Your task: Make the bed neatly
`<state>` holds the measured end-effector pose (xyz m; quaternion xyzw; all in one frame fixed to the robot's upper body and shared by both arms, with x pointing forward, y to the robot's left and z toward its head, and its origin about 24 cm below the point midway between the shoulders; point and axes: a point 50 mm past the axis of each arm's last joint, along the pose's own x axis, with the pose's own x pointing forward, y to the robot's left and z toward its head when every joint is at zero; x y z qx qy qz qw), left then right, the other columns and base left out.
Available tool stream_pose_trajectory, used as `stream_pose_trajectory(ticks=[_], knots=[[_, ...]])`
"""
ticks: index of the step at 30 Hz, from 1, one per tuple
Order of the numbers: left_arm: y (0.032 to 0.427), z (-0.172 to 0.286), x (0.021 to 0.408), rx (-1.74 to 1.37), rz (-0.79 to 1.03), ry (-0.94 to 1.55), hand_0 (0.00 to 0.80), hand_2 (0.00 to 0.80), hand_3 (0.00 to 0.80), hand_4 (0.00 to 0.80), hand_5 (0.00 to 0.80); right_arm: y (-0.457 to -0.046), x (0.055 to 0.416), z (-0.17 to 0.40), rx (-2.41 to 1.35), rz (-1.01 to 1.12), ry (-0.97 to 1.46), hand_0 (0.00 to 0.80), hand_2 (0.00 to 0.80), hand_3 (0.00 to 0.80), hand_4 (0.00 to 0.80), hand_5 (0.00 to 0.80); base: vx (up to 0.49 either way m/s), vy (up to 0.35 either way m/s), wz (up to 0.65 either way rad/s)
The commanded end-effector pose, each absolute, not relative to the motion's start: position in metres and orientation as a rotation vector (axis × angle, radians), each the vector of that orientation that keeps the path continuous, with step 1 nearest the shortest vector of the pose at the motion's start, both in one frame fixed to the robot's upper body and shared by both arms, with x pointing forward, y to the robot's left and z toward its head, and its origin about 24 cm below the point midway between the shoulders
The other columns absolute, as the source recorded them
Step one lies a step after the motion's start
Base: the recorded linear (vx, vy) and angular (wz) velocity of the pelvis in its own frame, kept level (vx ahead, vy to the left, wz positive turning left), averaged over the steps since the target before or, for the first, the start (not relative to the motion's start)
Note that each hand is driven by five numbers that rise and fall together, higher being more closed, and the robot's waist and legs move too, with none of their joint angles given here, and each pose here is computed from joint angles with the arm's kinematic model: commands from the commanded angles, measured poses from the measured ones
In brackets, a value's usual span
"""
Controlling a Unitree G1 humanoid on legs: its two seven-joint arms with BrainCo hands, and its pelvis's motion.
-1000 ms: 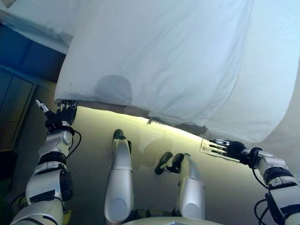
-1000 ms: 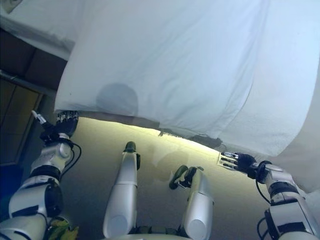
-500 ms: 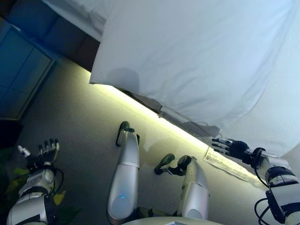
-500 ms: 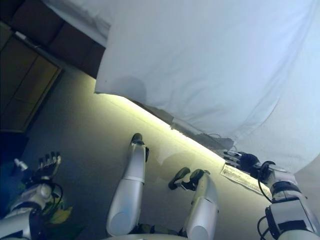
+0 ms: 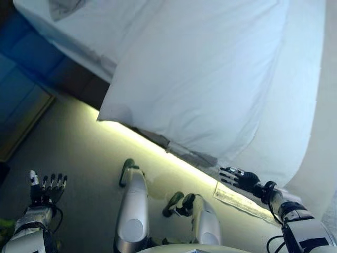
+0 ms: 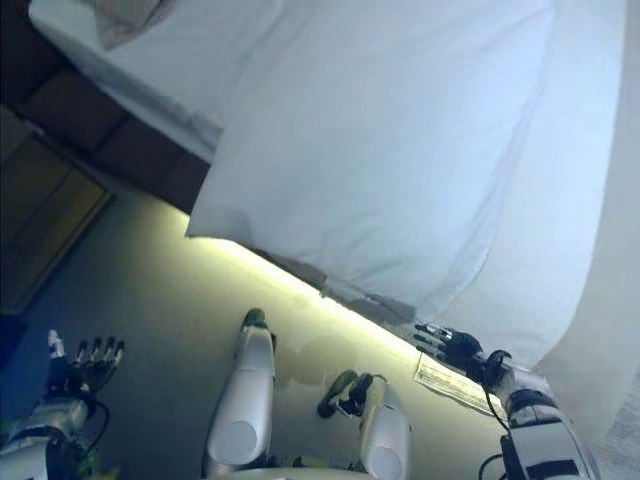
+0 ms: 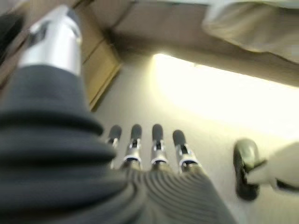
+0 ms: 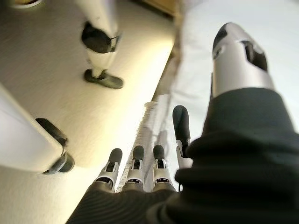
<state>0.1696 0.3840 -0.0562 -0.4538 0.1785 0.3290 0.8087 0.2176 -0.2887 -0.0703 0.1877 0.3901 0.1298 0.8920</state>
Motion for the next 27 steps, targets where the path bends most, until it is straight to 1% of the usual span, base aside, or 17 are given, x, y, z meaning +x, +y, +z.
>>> stream_pose_trajectory(ticks=[1, 3, 6, 9, 11, 15, 19, 21, 22, 23, 24, 27], knots=[[0.371, -0.08, 0.146, -0.681, 0.652, 0.63, 0.0, 0.0, 0.0, 0.0, 0.0, -0.317, 0.194, -0.072, 0.354, 0.186, 0.851, 0.0, 0.0, 0.0, 0.0, 0.0, 0.083, 0.009, -0.19], [0.362, -0.088, 0.143, -0.552, 0.588, 0.73, 0.0, 0.0, 0.0, 0.0, 0.0, -0.317, 0.181, -0.08, 0.356, 0.172, 0.881, 0.0, 0.0, 0.0, 0.0, 0.0, 0.107, 0.017, -0.15], [0.347, -0.104, 0.128, -0.399, 0.538, 0.851, 0.0, 0.0, 0.0, 0.0, 0.0, -0.313, 0.155, -0.096, 0.352, 0.16, 0.951, 0.0, 0.0, 0.0, 0.0, 0.0, 0.229, 0.009, -0.16], [0.335, -0.115, 0.116, -0.373, 0.508, 0.913, 0.0, 0.0, 0.0, 0.0, 0.0, -0.304, 0.137, -0.109, 0.347, 0.144, 0.988, 0.0, 0.0, 0.0, 0.0, 0.0, 0.214, -0.049, -0.16], [0.325, -0.122, 0.11, -0.33, 0.458, 0.968, 0.0, 0.0, 0.0, 0.0, 0.0, -0.291, 0.126, -0.119, 0.38, 0.134, 1.009, 0.0, 0.0, 0.0, 0.0, 0.0, 0.18, -0.062, -0.14], [0.302, -0.135, 0.105, -0.248, 0.341, 1.039, 0.0, 0.0, 0.0, 0.0, 0.0, -0.26, 0.12, -0.133, 0.51, 0.088, 0.987, 0.0, 0.0, 0.0, 0.0, 0.0, 0.117, -0.091, -0.17], [0.272, -0.148, 0.097, -0.295, 0.289, 1.099, 0.0, 0.0, 0.0, 0.0, 0.0, -0.235, 0.113, -0.146, 0.648, -0.045, 0.958, 0.0, 0.0, 0.0, 0.0, 0.0, 0.05, -0.063, -0.28], [0.256, -0.154, 0.097, -0.293, 0.23, 1.141, 0.0, 0.0, 0.0, 0.0, 0.0, -0.229, 0.108, -0.151, 0.742, -0.201, 0.957, 0.0, 0.0, 0.0, 0.0, 0.0, 0.006, -0.054, -0.32], [0.243, -0.158, 0.096, -0.292, 0.194, 1.163, 0.0, 0.0, 0.0, 0.0, 0.0, -0.225, 0.099, -0.157, 0.775, -0.297, 0.994, 0.0, 0.0, 0.0, 0.0, 0.0, 0.015, -0.034, -0.32], [0.239, -0.159, 0.096, -0.29, 0.178, 1.169, 0.0, 0.0, 0.0, 0.0, 0.0, -0.224, 0.095, -0.159, 0.777, -0.344, 1.018, 0.0, 0.0, 0.0, 0.0, 0.0, 0.049, -0.038, -0.27], [0.227, -0.162, 0.094, -0.302, 0.158, 1.187, 0.0, 0.0, 0.0, 0.0, 0.0, -0.223, 0.074, -0.165, 0.735, -0.388, 1.121, 0.0, 0.0, 0.0, 0.0, 0.0, 0.044, -0.033, -0.2], [0.21, -0.165, 0.094, -0.307, 0.099, 1.215, 0.0, 0.0, 0.0, 0.0, 0.0, -0.219, 0.061, -0.169, 0.7, -0.37, 1.192, 0.0, 0.0, 0.0, 0.0, 0.0, 0.065, -0.044, -0.24]])
